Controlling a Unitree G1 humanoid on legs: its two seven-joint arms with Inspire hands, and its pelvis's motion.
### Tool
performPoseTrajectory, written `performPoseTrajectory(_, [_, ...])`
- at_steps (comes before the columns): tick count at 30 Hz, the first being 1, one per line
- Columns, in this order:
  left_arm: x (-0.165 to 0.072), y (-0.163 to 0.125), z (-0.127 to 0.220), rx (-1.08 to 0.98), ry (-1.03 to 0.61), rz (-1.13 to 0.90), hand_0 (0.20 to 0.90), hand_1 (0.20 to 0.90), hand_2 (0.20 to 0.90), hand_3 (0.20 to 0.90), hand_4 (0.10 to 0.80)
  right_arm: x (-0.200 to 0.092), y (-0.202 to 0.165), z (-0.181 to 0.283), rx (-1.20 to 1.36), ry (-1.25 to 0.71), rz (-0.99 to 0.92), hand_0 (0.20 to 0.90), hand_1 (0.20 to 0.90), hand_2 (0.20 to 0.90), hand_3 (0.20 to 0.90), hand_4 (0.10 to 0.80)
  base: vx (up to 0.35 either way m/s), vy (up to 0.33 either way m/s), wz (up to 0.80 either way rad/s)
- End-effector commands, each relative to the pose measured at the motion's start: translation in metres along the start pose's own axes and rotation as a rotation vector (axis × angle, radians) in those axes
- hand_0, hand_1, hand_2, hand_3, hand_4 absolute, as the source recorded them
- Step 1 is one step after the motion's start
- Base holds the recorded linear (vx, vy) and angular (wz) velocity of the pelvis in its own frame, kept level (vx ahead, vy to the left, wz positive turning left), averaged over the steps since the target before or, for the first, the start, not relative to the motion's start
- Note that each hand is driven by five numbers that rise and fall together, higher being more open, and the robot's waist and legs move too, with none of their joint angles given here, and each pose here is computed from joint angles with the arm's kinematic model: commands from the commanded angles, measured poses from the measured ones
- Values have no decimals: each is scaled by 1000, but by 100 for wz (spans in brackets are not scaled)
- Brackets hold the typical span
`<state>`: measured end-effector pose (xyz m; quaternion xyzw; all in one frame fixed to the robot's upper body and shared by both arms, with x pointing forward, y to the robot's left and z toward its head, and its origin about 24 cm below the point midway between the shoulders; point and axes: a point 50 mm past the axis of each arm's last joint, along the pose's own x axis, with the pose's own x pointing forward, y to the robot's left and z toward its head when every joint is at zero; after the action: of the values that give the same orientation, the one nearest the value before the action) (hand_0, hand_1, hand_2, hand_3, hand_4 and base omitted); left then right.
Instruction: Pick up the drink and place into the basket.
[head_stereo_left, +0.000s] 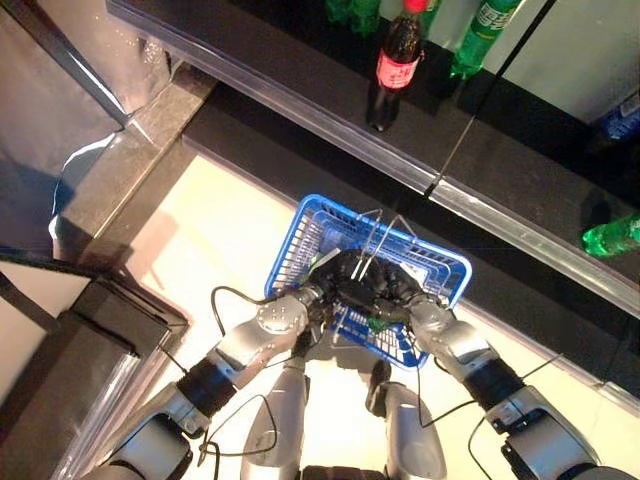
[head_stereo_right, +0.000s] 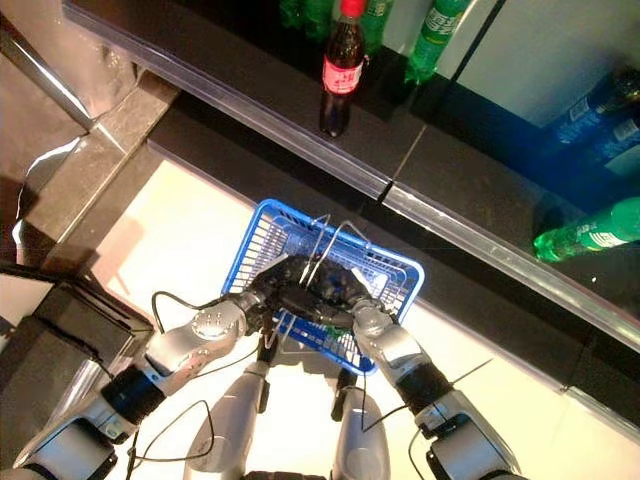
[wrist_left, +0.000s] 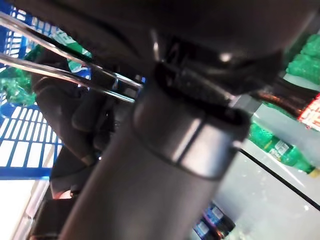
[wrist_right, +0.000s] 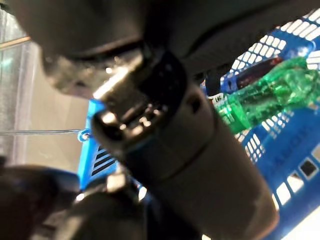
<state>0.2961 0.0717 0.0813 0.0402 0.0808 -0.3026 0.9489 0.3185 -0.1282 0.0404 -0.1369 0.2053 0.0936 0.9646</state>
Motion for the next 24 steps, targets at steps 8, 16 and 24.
performPoseTrajectory(8, [-73, 21, 172, -52, -1066, 38, 300, 300, 300, 200, 100, -40, -25, 35, 14, -351, 93, 900, 900, 900, 900, 800, 27, -8, -8])
performPoseTrajectory(16, [-84, 36, 156, -81, -1064, 59, 300, 300, 300, 200, 100, -56, -46, 19, 111, -387, 80, 900, 900, 900, 900, 800, 7, -4, -4])
performPoseTrajectory(24, [-95, 48, 140, -129, -1053, 97, 300, 300, 300, 200, 100, -73, -58, 11, 180, -446, 113, 900, 900, 900, 900, 800, -11, -18, -7])
